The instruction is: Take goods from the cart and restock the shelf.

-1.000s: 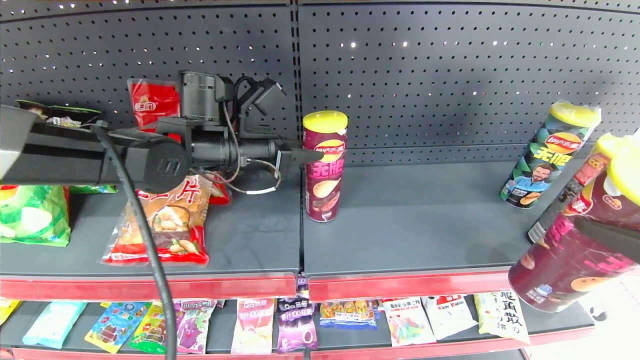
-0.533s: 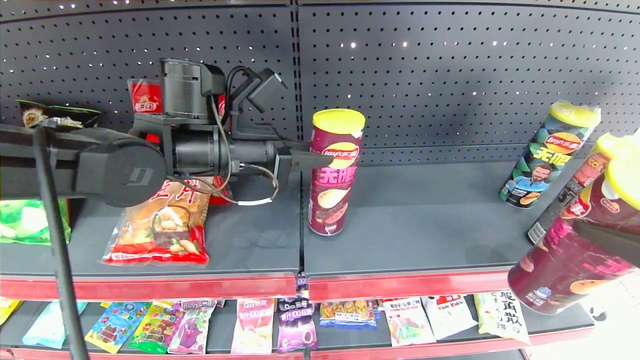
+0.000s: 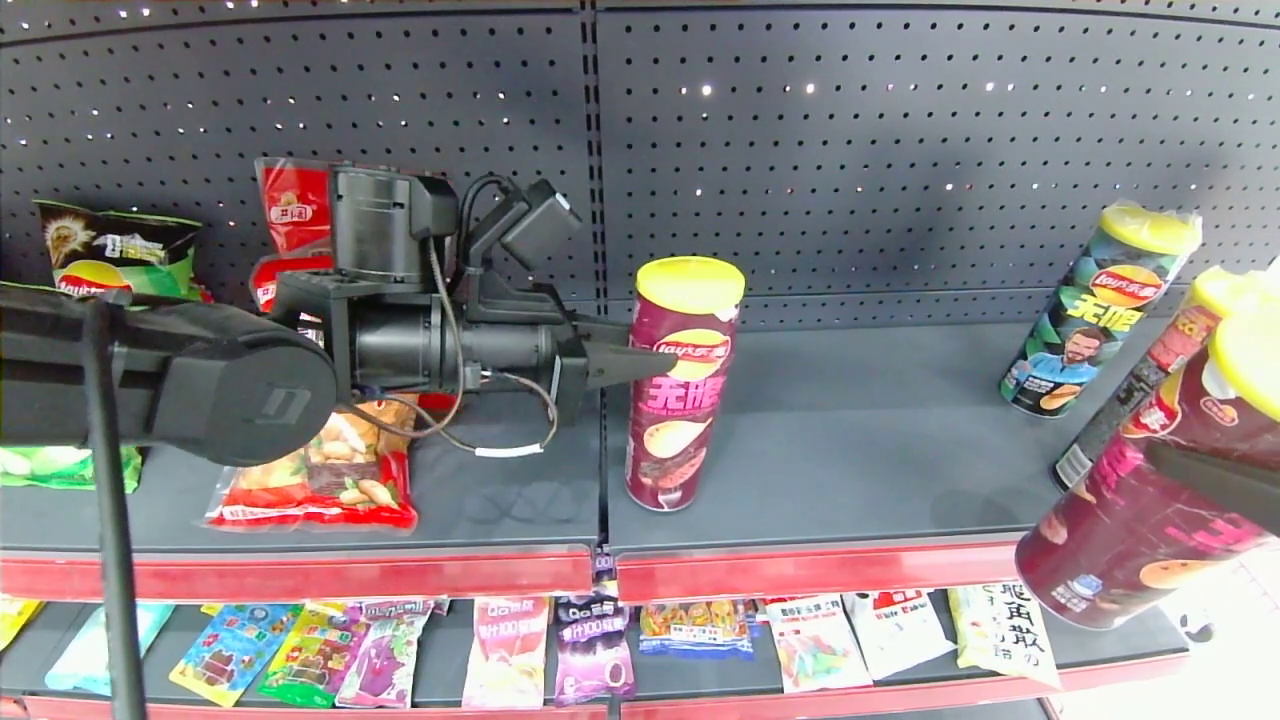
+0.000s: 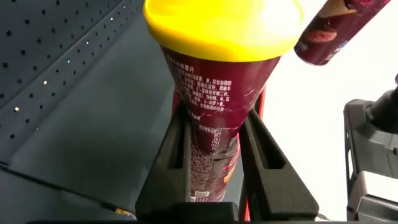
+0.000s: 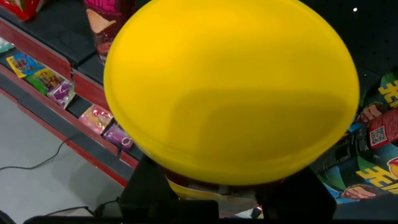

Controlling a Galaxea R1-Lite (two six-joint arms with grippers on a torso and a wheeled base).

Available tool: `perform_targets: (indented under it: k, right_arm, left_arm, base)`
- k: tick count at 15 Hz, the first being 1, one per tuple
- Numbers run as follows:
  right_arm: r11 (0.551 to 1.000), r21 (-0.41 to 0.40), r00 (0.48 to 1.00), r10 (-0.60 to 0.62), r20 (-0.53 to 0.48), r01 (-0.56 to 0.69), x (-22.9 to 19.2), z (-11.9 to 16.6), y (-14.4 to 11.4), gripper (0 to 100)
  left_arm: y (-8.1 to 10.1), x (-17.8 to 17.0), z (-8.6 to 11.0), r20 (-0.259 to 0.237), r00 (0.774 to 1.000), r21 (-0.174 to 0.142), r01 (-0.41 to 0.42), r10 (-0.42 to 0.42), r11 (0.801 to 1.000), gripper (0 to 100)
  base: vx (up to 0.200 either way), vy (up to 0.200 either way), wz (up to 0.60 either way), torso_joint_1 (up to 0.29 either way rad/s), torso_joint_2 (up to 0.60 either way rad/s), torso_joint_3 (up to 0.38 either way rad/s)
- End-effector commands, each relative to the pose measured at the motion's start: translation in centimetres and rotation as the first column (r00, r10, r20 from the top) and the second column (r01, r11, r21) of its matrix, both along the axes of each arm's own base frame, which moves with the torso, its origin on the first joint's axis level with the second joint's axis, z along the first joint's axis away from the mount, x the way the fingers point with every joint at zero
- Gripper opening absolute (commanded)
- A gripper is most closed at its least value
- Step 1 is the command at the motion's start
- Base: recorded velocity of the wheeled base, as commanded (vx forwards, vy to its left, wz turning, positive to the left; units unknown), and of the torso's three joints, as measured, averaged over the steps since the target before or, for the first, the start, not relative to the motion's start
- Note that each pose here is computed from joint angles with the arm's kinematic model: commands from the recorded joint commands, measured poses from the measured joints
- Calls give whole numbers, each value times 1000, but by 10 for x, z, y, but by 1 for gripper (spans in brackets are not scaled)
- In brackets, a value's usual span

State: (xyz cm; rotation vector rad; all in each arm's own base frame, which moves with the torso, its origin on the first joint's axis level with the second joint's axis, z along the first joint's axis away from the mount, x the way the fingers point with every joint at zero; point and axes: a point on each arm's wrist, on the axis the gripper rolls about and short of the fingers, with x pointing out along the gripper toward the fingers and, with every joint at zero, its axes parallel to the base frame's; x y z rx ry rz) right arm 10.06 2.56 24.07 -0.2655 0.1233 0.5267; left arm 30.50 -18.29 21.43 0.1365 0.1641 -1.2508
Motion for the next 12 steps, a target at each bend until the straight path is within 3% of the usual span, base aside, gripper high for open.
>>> perform_targets:
  k: [1,4,6,9,12]
  right_arm:
    - [1000,0,1000,1,0,-1,0,0,0,0]
    - [1000,0,1000,1,-1,-1,0,0,0,0]
    - [1000,0,1000,1,-1,-1,0,0,0,0]
    - [1000,0,1000,1,2,-1,0,0,0,0]
    - [1000,1,1000,1,6,-1,-2,0,0,0]
  left_arm:
    - [-1,-6,-5,-17,1000,4,11,-10,1000,0]
    - [-6,-12,-1,-25,999,-24,23,-23,999,0]
    - [-6,-17,-8,-39,999,-18,31,-32,999,0]
    - [-5,-19,-17,-20,999,-26,26,-26,999,0]
    - [-7,-16,-15,-13,1000,-39,21,-22,999,0]
  base:
    - [0,0,0,0,0,0]
    - [0,0,0,0,0,0]
    - [0,0,0,0,0,0]
    - [0,0,0,0,0,0]
    - [0,0,0,0,0,0]
